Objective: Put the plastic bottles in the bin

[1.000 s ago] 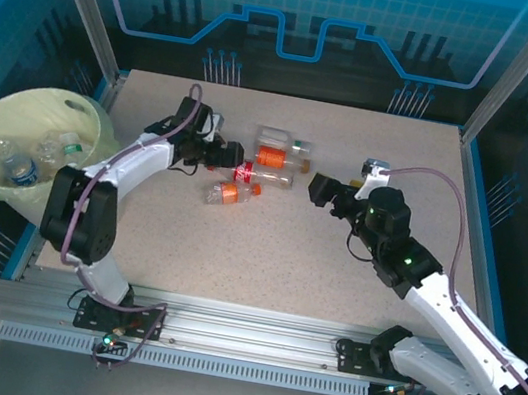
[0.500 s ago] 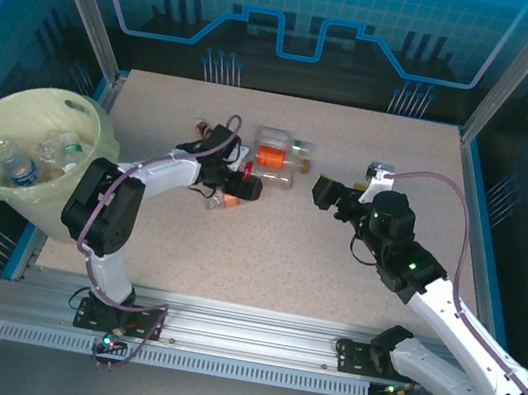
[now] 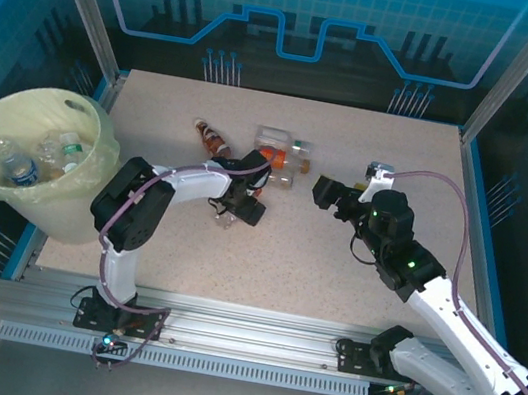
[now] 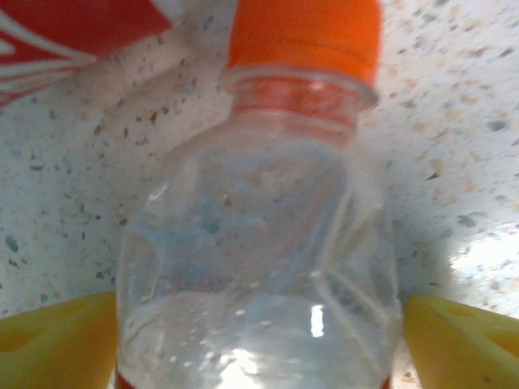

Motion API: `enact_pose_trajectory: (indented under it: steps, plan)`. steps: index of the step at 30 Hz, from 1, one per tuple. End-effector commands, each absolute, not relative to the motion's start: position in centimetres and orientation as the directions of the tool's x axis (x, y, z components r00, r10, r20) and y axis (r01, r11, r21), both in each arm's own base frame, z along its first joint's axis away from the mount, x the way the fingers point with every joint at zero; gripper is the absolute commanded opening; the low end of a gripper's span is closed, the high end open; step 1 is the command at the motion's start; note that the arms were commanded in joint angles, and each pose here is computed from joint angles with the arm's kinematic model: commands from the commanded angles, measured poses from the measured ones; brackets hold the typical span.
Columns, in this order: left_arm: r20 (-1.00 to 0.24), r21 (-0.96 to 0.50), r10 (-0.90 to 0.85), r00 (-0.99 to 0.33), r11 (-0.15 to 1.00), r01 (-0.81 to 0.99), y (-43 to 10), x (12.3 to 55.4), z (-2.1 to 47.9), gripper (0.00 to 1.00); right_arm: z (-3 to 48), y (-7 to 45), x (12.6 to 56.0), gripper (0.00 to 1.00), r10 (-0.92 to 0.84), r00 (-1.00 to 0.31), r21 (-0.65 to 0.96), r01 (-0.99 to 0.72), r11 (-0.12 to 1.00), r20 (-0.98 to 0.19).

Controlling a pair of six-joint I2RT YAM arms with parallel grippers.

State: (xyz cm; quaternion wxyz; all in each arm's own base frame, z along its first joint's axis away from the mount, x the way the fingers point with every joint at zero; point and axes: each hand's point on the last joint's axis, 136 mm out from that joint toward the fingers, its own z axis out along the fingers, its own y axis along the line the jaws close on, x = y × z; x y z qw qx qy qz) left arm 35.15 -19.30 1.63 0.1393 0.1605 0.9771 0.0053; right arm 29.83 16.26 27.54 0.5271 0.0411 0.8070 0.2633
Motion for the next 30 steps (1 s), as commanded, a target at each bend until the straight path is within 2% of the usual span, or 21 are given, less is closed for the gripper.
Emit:
enact_pose_trajectory:
  steps: [1,8,17,21,30]
  plan:
    - [-0.197,0.097,0.311,-0.93,0.95,0.297,-18.3,34.1,0.5,0.8,27.3,15.1,29.9,1.0,0.369,-0.43,0.475,-0.172,0.863,-0.824]
    - [-0.206,0.06,0.292,-0.934,0.956,0.286,-18.8,34.0,0.7,0.68,27.1,15.1,29.8,1.0,0.365,-0.437,0.474,-0.169,0.864,-0.822]
    - [-0.312,-0.087,0.266,-0.912,0.948,0.306,-21.2,34.1,3.2,0.55,26.8,15.8,30.0,1.0,0.345,-0.445,0.467,-0.202,0.861,-0.827]
    - [-0.38,-0.152,0.243,-0.892,0.935,0.319,-22.2,34.3,5.2,0.53,26.4,16.3,30.2,1.0,0.33,-0.453,0.461,-0.217,0.86,-0.828]
    - [-0.577,-0.316,0.139,-0.805,0.871,0.377,-23.2,35.1,13.8,0.53,26.0,17.9,30.4,1.0,0.281,-0.48,0.451,-0.284,0.846,-0.831]
